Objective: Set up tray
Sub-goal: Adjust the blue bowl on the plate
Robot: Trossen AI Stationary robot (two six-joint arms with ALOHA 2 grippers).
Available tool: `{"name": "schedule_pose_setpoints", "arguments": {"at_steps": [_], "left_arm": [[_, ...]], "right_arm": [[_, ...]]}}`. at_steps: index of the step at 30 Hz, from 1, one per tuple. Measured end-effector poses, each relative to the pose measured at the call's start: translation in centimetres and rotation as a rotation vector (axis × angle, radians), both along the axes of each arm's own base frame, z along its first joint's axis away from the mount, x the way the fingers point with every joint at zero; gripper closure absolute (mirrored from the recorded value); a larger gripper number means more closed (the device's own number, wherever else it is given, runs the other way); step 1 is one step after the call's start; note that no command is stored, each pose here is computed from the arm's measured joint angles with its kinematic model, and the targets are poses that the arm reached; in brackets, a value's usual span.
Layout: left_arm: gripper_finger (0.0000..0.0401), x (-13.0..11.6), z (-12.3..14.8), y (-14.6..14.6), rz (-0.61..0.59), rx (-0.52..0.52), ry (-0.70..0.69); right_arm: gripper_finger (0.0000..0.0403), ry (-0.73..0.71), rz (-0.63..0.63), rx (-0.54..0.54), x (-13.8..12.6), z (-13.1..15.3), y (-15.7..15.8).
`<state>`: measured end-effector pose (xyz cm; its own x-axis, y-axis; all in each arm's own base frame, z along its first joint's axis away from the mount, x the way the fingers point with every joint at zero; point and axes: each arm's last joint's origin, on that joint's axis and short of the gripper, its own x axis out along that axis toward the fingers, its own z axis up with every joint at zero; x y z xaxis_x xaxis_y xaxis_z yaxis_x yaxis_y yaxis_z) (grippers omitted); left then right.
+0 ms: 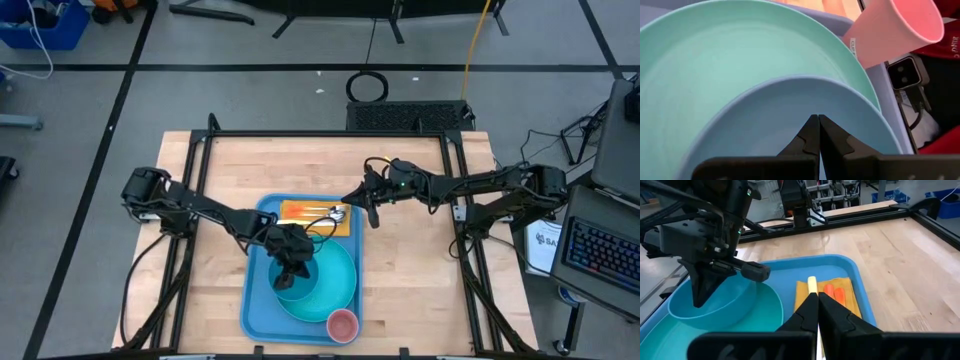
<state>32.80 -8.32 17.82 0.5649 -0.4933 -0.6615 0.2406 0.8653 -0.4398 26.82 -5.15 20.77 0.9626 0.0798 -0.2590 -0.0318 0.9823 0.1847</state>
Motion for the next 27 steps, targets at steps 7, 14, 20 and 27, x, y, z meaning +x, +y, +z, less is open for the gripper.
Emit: {"name": "schedule_pose_setpoints", "arguments": {"at_steps": [7,14,20,27], "left_arm": [[0.0401,0.2,-0.5,0.2,-0.002,0.014,0.005],[0.0401,1.2,-1.2,0.4,-0.004,-0.011,-0.038],[0.0401,1.6,-1.8,0.4,-0.018,-0.027,-0.026],[0.0401,3.5,-1.2,-0.1,-0.055,-0.016,-0.101]], "right_arm": [[0.0403,-0.008,-0.001,-0.002,0.0,0.1,0.0],[0.0403,-0.009,-0.001,-0.002,0.0,0.1,0.0],[0.0403,-0.018,-0.001,-0.004,0.0,0.2,0.0],[0.0403,-0.023,-0.002,-0.006,0.1,0.2,0.0]]}}
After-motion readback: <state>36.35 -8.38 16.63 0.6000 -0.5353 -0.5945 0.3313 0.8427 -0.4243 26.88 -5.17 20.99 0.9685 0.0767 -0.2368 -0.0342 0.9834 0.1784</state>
